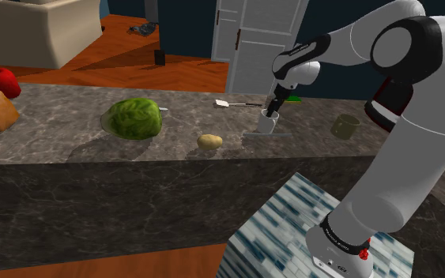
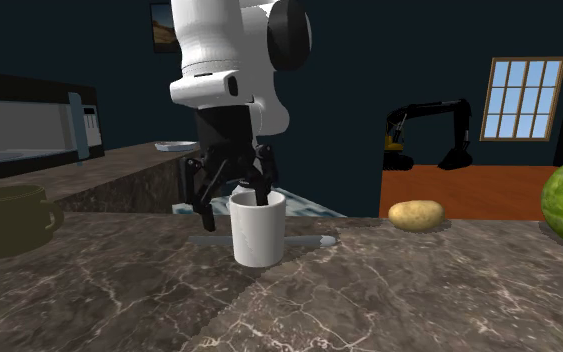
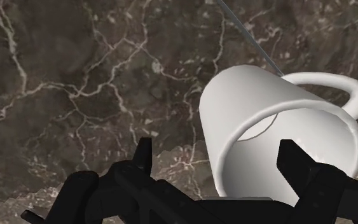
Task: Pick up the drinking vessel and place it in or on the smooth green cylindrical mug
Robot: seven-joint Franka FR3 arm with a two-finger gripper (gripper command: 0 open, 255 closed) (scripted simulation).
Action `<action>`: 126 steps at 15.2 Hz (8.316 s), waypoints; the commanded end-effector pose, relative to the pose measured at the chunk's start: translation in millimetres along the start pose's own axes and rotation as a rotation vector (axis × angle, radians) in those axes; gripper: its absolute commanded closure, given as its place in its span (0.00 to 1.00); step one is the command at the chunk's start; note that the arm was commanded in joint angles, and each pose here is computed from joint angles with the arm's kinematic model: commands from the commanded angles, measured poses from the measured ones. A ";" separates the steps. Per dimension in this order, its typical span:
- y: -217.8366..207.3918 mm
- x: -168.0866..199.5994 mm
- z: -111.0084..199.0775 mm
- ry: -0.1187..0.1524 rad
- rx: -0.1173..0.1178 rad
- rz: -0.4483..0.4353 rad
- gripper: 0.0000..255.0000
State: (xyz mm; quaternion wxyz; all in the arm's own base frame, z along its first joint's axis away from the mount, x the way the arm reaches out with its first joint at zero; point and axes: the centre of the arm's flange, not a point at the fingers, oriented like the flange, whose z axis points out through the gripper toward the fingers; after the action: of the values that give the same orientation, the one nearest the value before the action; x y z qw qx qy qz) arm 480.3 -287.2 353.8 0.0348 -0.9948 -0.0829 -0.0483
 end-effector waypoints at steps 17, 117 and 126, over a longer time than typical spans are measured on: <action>0.1 -0.1 7.4 0.000 0.000 0.000 1.00; 275.2 -322.6 -171.1 0.000 0.000 0.000 0.00; 275.2 -322.6 -194.7 0.000 0.000 0.000 0.00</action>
State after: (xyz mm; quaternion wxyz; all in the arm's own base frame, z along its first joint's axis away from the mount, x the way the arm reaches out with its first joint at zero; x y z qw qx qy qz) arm 192.4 -625.0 497.4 0.0347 -0.9948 -0.0828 -0.0485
